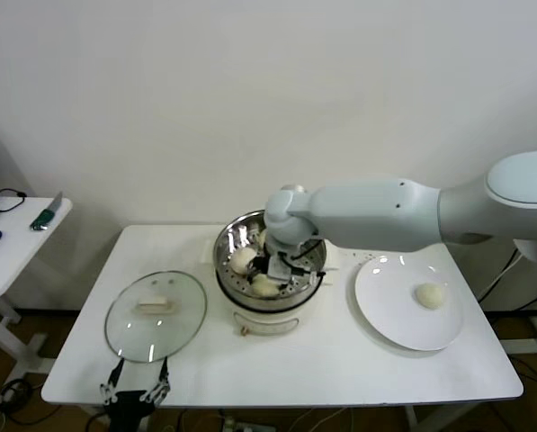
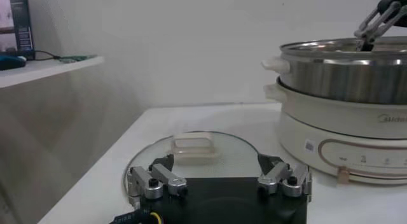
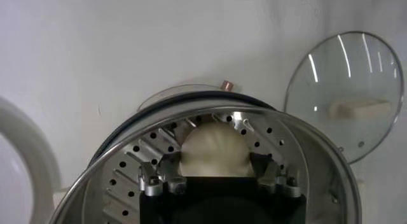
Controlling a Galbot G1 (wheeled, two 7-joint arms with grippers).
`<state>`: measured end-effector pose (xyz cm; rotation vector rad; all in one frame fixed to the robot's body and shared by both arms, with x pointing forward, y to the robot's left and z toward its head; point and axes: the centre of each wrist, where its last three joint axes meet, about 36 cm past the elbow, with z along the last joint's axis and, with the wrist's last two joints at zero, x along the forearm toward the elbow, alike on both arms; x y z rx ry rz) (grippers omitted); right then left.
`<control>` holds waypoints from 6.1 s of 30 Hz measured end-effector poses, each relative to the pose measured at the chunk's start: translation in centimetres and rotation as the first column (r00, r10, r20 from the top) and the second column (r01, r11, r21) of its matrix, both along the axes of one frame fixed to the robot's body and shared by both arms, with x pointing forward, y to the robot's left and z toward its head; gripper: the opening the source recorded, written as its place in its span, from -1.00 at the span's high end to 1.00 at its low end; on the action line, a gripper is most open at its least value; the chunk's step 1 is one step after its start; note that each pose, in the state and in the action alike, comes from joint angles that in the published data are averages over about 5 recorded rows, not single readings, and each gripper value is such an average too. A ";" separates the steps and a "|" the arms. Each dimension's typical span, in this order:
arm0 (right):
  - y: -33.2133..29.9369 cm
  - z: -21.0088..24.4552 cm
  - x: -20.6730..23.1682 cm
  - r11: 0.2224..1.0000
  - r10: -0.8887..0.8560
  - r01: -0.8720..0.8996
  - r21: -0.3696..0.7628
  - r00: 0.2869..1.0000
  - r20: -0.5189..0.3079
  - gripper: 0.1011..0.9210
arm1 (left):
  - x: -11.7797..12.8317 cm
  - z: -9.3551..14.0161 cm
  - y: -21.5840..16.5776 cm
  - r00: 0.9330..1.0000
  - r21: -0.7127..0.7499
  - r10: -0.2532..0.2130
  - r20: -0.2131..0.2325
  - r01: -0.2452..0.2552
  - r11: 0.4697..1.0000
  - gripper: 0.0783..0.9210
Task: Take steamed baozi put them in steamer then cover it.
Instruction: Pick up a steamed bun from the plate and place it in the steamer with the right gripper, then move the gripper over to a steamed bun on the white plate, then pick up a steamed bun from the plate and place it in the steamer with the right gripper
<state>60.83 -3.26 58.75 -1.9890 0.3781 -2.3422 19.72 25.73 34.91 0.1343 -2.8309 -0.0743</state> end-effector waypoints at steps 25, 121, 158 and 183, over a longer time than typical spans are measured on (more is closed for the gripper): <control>-17.0 12.8 3.9 0.883 -0.464 0.466 0.055 0.884 -0.058 -0.76 | 0.6 -0.1 -0.5 1.000 -0.004 -0.013 0.006 0.013 1.000 -0.77; -42.9 -6.2 5.4 0.207 -0.962 0.978 -0.003 0.203 -0.182 -0.47 | -0.2 -0.8 -0.5 1.000 0.006 0.022 -0.021 -0.022 1.000 -0.77; -16.6 10.9 6.8 0.451 -0.795 0.879 0.158 0.476 -0.377 -0.47 | 0.2 -0.1 0.3 1.000 0.016 0.016 -0.007 -0.016 1.000 -0.77; -12.5 1.6 7.2 0.458 -0.814 0.885 0.085 0.455 -0.361 -0.47 | 0.1 -0.3 0.3 1.000 0.015 0.019 -0.012 -0.019 1.000 -0.77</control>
